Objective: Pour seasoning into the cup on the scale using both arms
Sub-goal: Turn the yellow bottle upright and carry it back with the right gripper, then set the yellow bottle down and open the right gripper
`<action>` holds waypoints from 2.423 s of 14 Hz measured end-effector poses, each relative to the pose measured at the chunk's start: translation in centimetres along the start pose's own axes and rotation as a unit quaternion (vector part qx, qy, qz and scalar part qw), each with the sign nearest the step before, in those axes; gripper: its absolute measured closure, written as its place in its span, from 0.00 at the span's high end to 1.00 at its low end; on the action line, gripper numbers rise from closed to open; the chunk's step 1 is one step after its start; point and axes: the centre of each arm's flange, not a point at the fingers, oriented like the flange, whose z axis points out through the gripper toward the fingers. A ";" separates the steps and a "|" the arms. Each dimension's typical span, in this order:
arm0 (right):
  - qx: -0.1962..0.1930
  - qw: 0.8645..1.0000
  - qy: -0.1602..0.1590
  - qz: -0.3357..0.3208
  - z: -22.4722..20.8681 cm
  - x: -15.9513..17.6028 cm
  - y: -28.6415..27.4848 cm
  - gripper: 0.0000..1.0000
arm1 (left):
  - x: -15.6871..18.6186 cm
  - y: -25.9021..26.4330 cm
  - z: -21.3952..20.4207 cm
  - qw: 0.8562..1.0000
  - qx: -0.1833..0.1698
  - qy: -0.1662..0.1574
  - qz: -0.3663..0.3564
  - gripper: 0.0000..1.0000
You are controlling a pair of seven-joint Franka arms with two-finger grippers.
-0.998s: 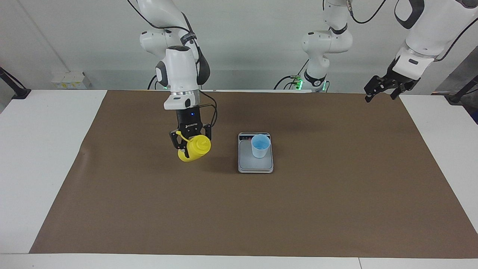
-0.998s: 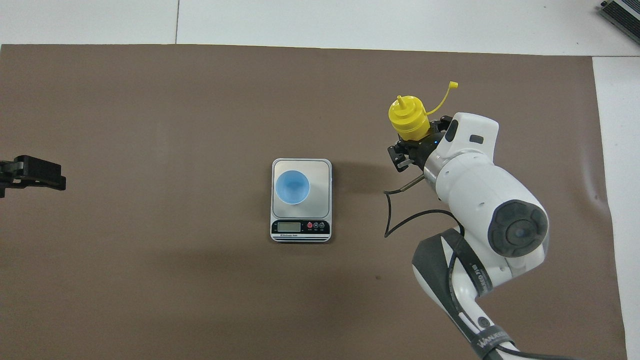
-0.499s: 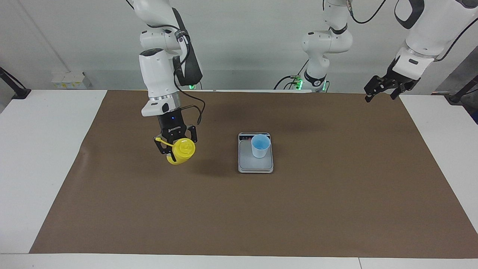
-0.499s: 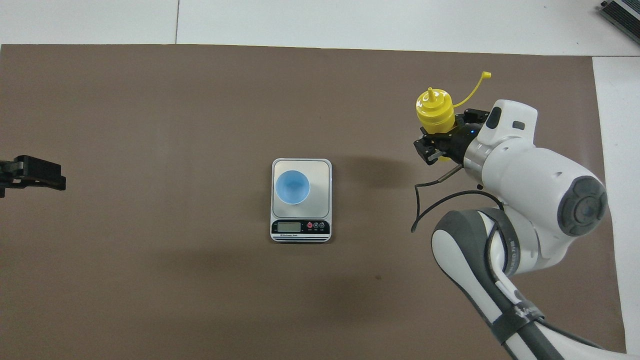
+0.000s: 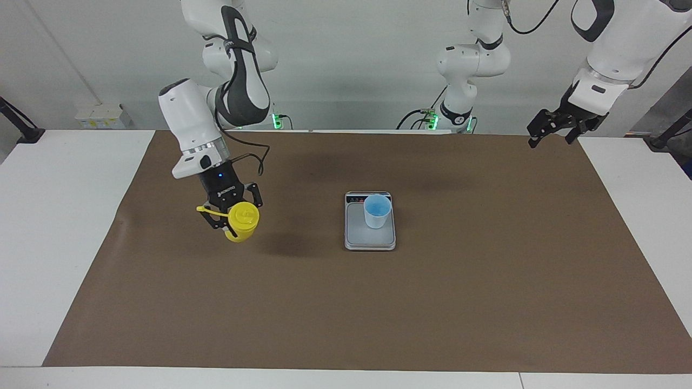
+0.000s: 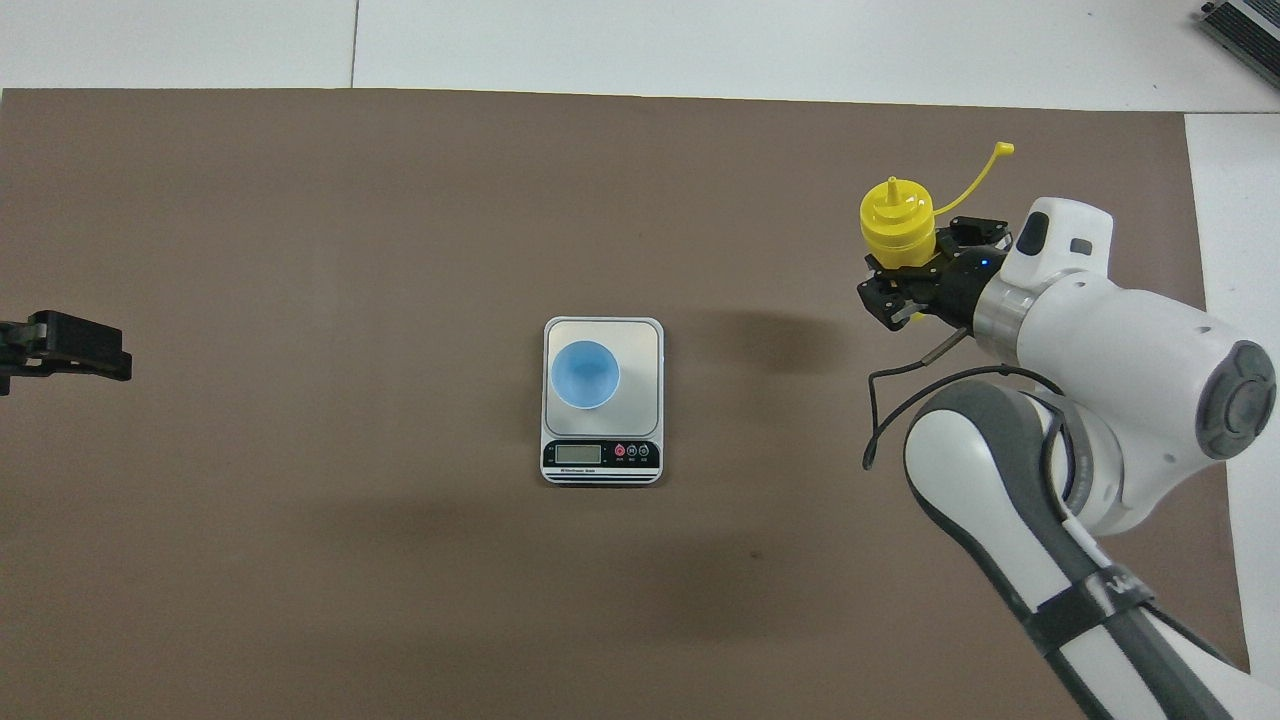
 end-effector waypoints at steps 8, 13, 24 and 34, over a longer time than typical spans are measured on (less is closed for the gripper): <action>0.044 0.996 0.072 -0.002 0.9 -7.6 4.0 0.49 | 0.0 0.0 0.0 1.000 0.000 0.000 0.000 1.00; 0.077 0.992 0.099 0.001 1.3 -12.4 6.1 0.49 | 0.0 0.0 0.0 1.000 0.000 0.000 0.000 1.00; 0.110 0.985 0.131 -0.001 4.3 -18.1 6.7 0.50 | 0.0 0.0 0.0 1.000 0.000 0.000 0.000 1.00; 0.100 0.987 0.128 -0.015 2.7 -18.5 8.4 1.00 | 0.0 0.0 0.0 1.000 0.000 0.000 0.000 1.00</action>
